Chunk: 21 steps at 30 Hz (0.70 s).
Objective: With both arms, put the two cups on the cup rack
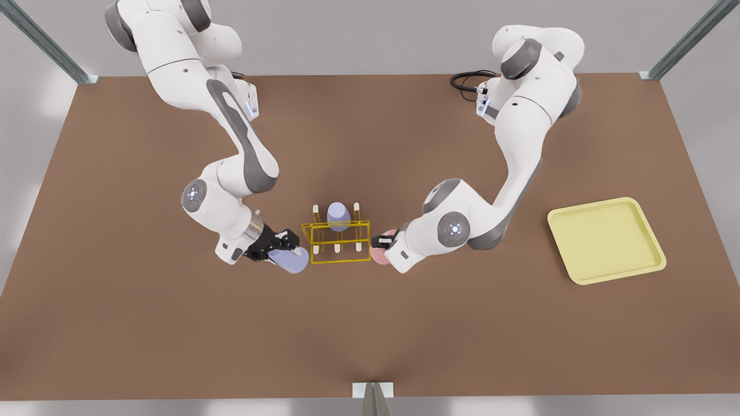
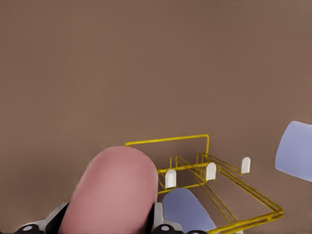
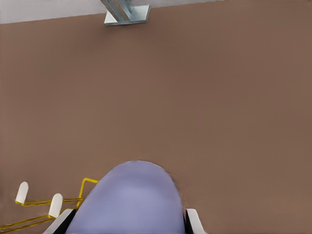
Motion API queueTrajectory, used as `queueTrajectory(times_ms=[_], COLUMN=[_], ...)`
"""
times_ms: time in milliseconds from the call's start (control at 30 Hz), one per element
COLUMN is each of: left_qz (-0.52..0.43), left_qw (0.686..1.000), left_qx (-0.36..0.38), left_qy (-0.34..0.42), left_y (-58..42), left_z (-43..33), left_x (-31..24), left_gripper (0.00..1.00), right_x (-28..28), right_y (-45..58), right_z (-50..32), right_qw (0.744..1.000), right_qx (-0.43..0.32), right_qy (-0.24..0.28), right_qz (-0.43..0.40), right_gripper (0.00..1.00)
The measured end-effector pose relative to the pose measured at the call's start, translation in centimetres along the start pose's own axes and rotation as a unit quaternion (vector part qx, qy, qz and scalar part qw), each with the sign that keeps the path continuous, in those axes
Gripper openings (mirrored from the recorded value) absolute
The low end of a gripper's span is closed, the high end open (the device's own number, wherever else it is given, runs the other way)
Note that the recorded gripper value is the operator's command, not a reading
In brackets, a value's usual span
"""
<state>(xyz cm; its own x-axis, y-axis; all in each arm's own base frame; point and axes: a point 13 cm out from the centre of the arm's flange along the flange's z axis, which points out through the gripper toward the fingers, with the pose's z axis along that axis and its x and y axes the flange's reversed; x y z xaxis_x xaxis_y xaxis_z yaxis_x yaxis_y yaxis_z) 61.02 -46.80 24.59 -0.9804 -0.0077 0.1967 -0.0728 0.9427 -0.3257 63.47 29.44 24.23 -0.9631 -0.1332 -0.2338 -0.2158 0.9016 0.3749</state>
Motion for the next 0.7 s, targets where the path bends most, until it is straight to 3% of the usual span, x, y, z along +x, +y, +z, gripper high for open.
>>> queueTrajectory(times_ms=[267, 300, 333, 367, 500, 533, 567, 633, 700], left_qz=[-0.079, -0.088, -0.098, -0.107, -0.14, -0.15, -0.172, -0.233, -0.269], left_qw=[0.997, 0.996, 0.995, 0.994, 0.989, 0.988, 0.984, 0.969, 0.957], left_qx=[0.021, 0.023, 0.026, 0.028, 0.037, 0.039, 0.043, 0.044, 0.0], left_qy=[-0.003, -0.004, -0.005, -0.006, -0.011, -0.015, -0.026, -0.073, -0.11], left_y=[-4.3, -4.6, -4.7, -4.8, -5.0, -4.6, -2.3, 7.1, 17.7], left_z=[3.5, 3.8, 4.1, 4.3, 4.6, 3.8, 1.1, -10.2, -19.0], left_x=[1.6, 1.6, 1.5, 1.4, 0.9, 0.3, -1.7, -7.1, -8.8], left_gripper=[0.8, 0.82, 0.97, 1.0, 1.0, 1.0, 1.0, 1.0, 1.0], right_x=[0.2, 0.6, 1.0, 1.3, 2.4, 2.7, 2.9, 3.3, 3.6], right_y=[3.0, 3.3, 3.4, 3.5, 3.1, 3.3, 3.3, 3.5, 3.5], right_z=[1.7, 2.1, 2.4, 2.7, 4.4, 4.7, 5.1, 5.9, 6.3], right_qw=[0.999, 0.999, 0.999, 0.999, 0.998, 0.998, 0.998, 0.997, 0.997], right_qx=[-0.035, -0.036, -0.037, -0.038, -0.037, -0.037, -0.037, -0.036, -0.035], right_qy=[0.018, 0.022, 0.027, 0.03, 0.049, 0.052, 0.056, 0.063, 0.068], right_qz=[0.014, 0.014, 0.014, 0.014, 0.016, 0.014, 0.013, 0.011, 0.011], right_gripper=[0.74, 0.74, 0.74, 0.74, 0.74, 0.81, 1.0, 1.0, 1.0])
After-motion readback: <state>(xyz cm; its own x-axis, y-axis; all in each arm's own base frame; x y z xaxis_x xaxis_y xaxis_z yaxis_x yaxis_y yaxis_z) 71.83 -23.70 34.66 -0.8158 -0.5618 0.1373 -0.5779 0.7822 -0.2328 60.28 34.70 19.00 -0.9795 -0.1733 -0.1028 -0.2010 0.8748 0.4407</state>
